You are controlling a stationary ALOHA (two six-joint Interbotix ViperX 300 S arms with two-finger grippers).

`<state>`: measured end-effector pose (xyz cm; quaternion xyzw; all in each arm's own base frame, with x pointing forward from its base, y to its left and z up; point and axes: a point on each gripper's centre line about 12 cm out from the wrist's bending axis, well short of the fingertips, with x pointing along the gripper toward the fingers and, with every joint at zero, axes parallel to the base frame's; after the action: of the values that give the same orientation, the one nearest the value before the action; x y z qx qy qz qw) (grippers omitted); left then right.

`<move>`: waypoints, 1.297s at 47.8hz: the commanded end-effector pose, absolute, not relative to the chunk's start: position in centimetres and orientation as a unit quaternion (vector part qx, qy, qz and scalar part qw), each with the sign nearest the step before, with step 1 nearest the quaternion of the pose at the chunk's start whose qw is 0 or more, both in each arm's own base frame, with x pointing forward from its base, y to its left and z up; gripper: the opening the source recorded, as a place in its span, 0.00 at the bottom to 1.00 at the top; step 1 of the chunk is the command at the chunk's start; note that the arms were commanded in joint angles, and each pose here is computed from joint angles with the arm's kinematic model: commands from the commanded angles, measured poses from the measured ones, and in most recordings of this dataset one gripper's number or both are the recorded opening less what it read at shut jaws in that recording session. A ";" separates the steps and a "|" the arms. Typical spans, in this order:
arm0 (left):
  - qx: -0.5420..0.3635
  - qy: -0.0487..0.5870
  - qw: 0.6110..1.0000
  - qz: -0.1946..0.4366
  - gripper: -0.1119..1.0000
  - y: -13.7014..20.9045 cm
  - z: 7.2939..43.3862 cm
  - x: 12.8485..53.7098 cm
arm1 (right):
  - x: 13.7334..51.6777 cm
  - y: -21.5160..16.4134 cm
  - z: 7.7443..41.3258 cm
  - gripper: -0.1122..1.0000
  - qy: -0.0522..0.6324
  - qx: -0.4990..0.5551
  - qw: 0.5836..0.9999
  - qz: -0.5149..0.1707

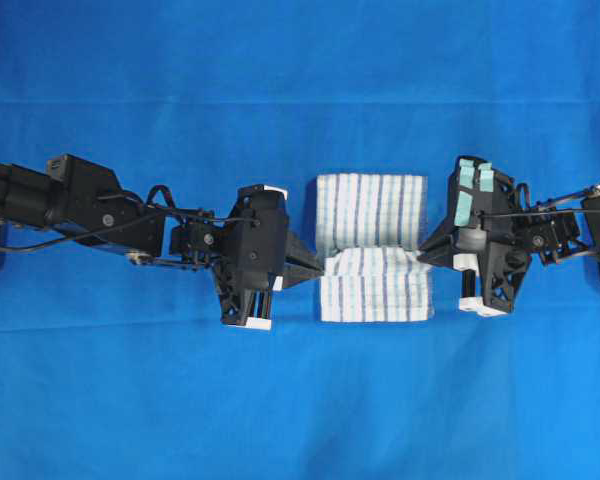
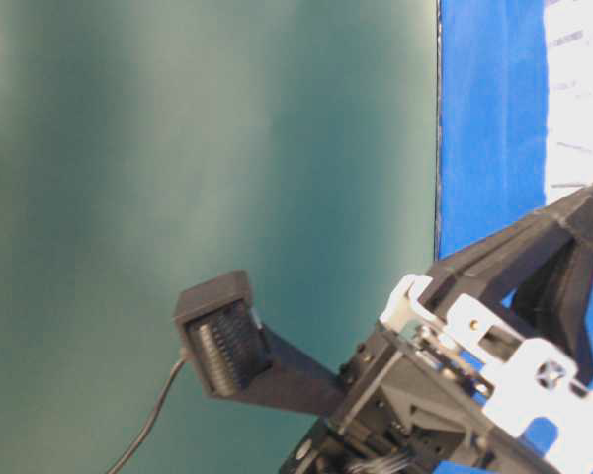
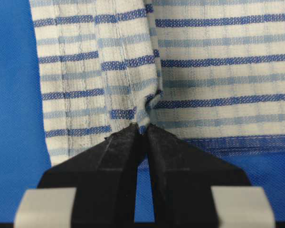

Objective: Fold the blue towel.

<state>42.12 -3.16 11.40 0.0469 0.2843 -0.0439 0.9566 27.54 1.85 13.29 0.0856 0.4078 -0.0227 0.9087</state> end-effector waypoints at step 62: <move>0.096 0.175 0.978 -0.056 0.62 -2.7 25.6 31.7 | 20.7 0.9 27.7 0.60 0.260 0.046 0.963 -0.051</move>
<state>32.87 -2.96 23.73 0.0995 0.2050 -0.0624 0.9717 21.42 1.12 26.36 0.0466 0.2825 -0.0498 0.9568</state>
